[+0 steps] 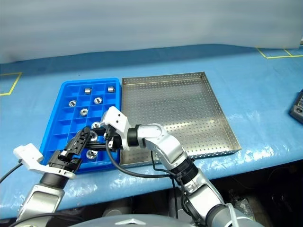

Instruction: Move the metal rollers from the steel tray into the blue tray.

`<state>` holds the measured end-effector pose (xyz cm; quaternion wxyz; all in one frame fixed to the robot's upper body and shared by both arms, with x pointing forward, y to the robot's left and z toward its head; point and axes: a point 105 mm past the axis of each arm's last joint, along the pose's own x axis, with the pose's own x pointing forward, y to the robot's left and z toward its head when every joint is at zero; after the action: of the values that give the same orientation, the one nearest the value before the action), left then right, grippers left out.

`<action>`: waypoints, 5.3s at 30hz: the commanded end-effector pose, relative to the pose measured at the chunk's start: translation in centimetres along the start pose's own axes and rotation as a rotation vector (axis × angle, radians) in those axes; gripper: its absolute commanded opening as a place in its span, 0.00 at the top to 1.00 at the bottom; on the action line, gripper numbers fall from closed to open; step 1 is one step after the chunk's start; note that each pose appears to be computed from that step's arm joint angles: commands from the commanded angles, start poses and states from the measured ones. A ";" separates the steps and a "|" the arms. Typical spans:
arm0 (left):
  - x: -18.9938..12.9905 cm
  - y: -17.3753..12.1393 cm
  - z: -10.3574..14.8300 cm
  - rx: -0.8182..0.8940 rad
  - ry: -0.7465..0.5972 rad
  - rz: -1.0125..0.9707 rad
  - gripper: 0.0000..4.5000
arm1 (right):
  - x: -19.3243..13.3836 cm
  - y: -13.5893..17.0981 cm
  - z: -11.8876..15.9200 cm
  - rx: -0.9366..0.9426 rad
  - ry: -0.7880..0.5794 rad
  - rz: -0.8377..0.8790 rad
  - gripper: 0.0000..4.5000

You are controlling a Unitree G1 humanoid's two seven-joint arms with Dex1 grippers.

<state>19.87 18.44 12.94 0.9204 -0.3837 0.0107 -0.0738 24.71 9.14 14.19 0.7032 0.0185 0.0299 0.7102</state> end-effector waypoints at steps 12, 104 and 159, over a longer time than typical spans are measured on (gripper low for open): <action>0.0 -1.6 -0.3 -0.012 0.031 -0.052 0.70 | 0.6 0.4 1.7 -0.050 -0.057 0.027 0.59; -1.1 4.3 6.7 0.680 -0.351 0.304 0.00 | -3.9 0.0 -0.2 -0.031 0.026 -0.200 0.00; -1.4 4.1 6.2 0.698 -0.415 0.341 0.00 | -3.6 -0.2 0.6 -0.066 -0.011 -0.188 0.00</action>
<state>19.61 26.05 13.64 0.9768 -0.0573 -0.1246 0.1647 25.31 5.50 13.38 0.7706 -0.0064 0.0365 0.6363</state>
